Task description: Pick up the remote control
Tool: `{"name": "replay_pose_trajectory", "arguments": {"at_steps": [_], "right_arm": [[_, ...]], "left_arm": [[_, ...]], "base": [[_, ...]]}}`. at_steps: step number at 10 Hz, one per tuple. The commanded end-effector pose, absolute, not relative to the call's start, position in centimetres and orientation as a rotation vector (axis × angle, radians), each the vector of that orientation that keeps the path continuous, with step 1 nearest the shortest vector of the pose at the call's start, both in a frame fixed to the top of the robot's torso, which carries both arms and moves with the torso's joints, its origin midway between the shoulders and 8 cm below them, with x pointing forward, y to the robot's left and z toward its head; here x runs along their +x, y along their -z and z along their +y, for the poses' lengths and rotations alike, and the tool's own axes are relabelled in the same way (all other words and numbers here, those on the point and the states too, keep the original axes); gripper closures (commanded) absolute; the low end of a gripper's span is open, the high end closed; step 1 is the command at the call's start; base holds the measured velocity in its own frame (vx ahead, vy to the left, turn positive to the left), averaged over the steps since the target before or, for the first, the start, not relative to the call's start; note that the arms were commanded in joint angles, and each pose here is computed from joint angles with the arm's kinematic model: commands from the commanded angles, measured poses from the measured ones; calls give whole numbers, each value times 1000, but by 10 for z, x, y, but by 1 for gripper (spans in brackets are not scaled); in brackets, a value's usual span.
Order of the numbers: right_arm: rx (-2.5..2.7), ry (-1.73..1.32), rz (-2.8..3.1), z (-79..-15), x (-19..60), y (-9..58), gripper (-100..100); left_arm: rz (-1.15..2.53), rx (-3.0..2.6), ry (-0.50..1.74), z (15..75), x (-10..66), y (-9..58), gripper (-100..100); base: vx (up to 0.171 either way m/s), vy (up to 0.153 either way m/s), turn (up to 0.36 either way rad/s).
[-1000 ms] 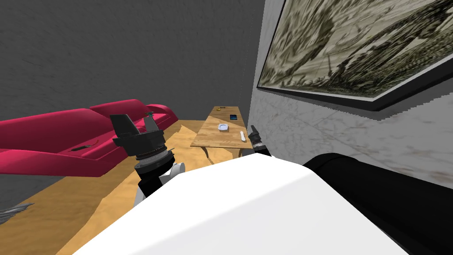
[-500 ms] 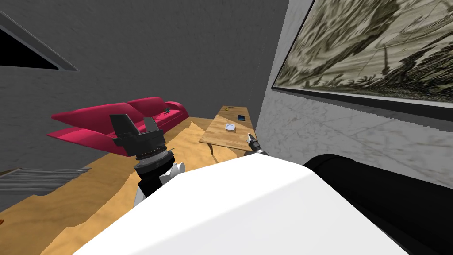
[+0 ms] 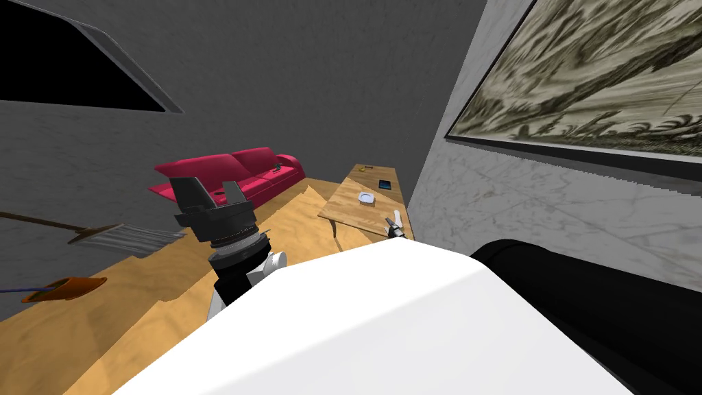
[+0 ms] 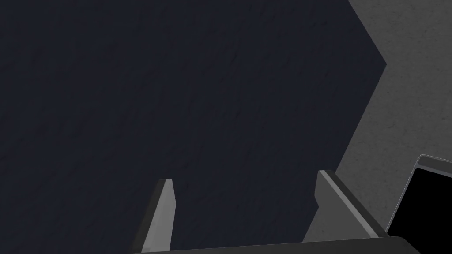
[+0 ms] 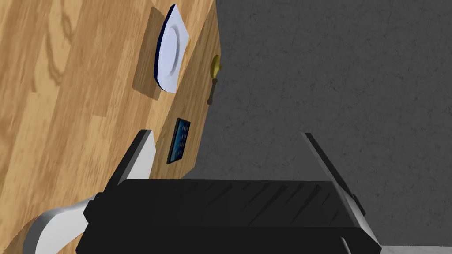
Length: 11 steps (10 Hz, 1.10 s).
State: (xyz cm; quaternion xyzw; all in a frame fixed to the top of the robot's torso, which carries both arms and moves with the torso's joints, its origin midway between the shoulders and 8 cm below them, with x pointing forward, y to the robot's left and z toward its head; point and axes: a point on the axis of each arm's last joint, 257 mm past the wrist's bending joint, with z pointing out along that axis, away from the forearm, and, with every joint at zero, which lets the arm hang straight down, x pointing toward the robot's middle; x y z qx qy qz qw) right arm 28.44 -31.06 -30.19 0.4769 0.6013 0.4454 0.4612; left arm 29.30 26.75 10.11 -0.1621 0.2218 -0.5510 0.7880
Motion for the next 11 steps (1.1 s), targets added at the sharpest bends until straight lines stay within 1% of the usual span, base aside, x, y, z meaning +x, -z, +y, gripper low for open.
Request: {"name": "replay_pose_trajectory", "arguments": {"at_steps": [1, 3, 4, 5, 6, 7, 8, 9, 10, 11], "right_arm": [[1257, -1056, 1575, -315, 249, 341, -100], [1250, -1048, 1592, -317, 248, 342, -100], [1294, -1021, 1661, -322, 226, 364, -100], [1301, -1011, 1667, -324, 223, 368, -100], [1352, -972, 1742, -331, 196, 390, -100], [1355, -968, 1744, -332, 195, 392, -100], [1398, -936, 1812, -337, 170, 409, -100], [1409, -918, 1819, -342, 165, 414, -100], [1468, -866, 1887, -352, 134, 434, -100], [1463, -864, 1893, -353, 134, 433, -100]], "left_arm": [[478, -349, 1187, 267, 293, -101, 0], [478, -349, 1187, 267, 293, -101, 0], [478, -349, 1187, 268, 293, -101, 0], [478, -349, 1187, 267, 293, -101, 0], [478, -349, 1187, 268, 293, -101, 0], [478, -349, 1187, 267, 293, -101, 0], [478, -349, 1187, 268, 293, -101, 0], [478, -349, 1187, 267, 293, -101, 0], [478, -349, 1187, 268, 293, -101, 0], [478, -349, 1187, 267, 293, -101, 0]], "base": [[19, 36, 366], [7, 14, 91], [0, 19, 323], [3, 6, 161], [4, 13, 326], [6, 4, 145], [5, 9, 278], [4, 1, 171], [3, 4, 263], [3, -4, 157]]}}
